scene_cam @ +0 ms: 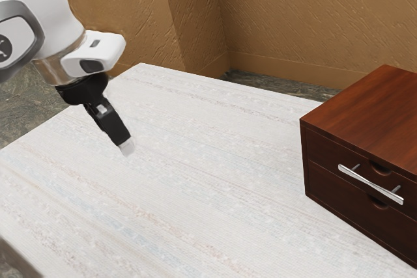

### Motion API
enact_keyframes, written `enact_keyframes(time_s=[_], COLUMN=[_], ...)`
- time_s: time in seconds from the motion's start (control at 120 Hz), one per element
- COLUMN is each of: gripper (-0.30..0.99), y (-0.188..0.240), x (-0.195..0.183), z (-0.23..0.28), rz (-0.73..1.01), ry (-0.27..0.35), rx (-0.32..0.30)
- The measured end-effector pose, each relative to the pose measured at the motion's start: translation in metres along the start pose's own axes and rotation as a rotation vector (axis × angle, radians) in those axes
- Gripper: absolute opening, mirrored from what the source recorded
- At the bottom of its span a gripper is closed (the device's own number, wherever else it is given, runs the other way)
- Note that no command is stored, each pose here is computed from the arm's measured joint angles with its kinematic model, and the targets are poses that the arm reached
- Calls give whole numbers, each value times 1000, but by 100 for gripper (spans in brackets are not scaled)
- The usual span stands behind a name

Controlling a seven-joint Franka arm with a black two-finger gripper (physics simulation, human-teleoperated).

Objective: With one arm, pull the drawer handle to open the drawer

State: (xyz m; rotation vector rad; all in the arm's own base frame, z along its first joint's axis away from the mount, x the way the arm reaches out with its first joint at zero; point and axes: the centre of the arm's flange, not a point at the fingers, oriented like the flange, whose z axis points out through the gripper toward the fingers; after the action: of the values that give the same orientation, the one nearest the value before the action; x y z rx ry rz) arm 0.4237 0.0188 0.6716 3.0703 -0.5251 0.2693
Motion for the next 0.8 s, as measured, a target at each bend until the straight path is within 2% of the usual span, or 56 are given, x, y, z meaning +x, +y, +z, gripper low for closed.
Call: enact_keyframes(time_s=[0.183, 0.3, 0.525, 0.683, 0.8], gripper=[69, 69, 69, 69, 69], y=[53, 79, 133, 144, 175], x=[-33, -44, -30, -26, -15], z=[1, 25, 26, 25, 28], rz=[127, 262, 701, 930, 1111], ry=[27, -13, 41, 64, 81], rx=[31, 38, 56, 62, 95])
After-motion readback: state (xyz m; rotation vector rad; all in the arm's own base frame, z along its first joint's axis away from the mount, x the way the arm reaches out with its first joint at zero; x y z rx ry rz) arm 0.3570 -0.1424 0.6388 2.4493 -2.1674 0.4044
